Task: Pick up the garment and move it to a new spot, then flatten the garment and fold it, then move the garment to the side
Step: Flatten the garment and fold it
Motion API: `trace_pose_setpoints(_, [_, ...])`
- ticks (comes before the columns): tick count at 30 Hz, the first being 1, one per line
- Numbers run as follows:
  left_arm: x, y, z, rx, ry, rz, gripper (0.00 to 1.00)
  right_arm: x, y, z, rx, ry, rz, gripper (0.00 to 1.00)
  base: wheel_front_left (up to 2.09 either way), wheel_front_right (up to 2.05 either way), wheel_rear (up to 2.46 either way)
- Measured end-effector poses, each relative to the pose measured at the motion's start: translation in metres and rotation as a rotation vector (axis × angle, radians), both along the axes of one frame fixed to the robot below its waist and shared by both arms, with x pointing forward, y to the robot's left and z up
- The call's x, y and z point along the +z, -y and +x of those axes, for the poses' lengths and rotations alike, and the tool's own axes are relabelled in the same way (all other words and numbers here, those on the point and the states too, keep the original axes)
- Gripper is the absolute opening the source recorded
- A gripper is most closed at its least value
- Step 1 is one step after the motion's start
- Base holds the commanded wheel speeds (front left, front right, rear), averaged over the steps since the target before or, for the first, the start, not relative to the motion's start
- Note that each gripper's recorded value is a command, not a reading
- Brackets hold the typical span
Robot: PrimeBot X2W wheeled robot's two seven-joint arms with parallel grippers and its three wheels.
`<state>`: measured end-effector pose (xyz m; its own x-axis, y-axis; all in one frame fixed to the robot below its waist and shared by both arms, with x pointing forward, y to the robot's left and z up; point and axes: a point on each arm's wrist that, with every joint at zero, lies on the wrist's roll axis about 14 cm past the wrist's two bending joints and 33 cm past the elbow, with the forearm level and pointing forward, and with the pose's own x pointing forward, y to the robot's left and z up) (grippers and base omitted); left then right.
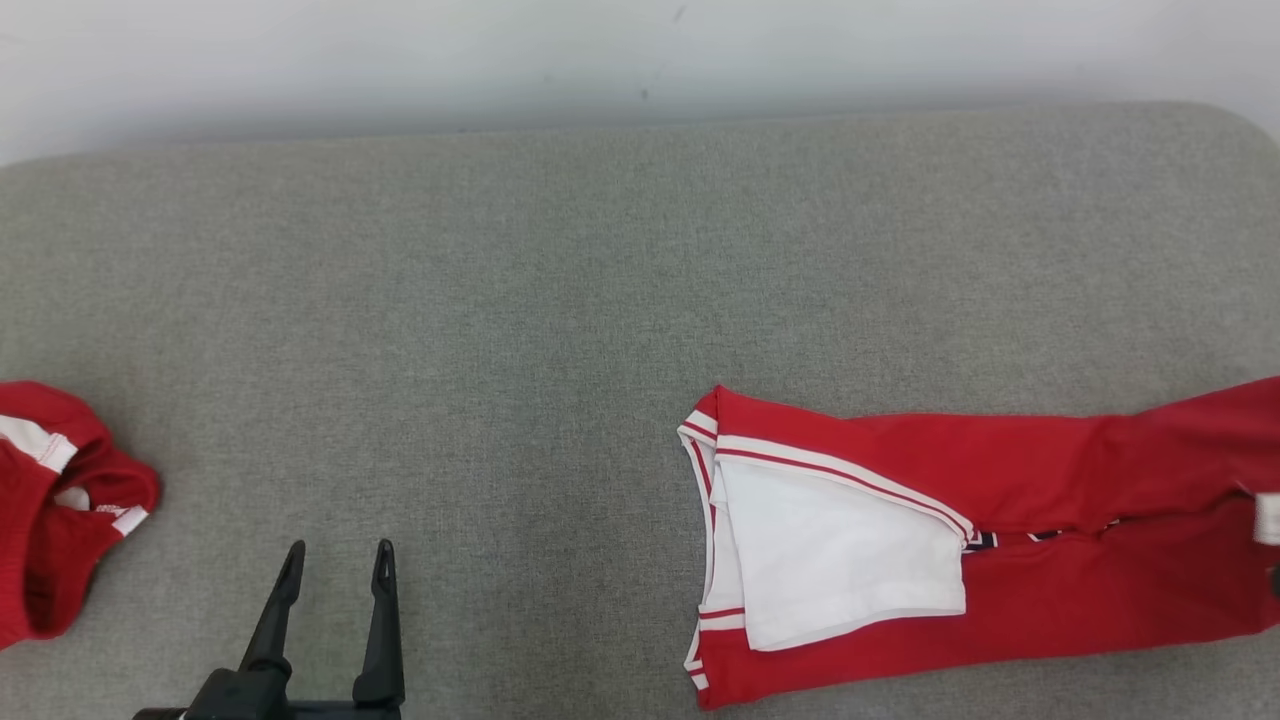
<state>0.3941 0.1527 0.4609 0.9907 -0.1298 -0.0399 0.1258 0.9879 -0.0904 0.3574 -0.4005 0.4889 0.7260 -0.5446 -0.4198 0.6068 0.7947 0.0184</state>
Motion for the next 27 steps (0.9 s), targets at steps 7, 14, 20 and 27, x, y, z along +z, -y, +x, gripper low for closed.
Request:
trace_pose_setpoints(7, [0.005, -0.001, -0.008, 0.009, 0.010, -0.008, 1.00, 0.004, -0.085, 0.022, 0.304, 0.010, 0.045, 0.00, 0.00, 0.00, 0.00])
trace_pose_setpoints(14, [0.009, -0.007, -0.016, 0.035, 0.016, -0.022, 1.00, -0.008, -0.191, 0.032, 0.628, -0.014, 0.134, 0.00, 0.00, 0.00, 0.00])
trace_pose_setpoints(20, [0.009, -0.013, -0.018, 0.057, 0.016, -0.030, 1.00, -0.033, -0.257, 0.030, 0.814, -0.085, 0.214, 0.00, 0.00, 0.00, 0.00])
trace_pose_setpoints(27, [0.006, -0.020, -0.019, 0.081, 0.006, -0.035, 1.00, -0.054, -0.284, 0.038, 0.884, -0.131, 0.240, 0.00, 0.00, 0.00, 0.00])
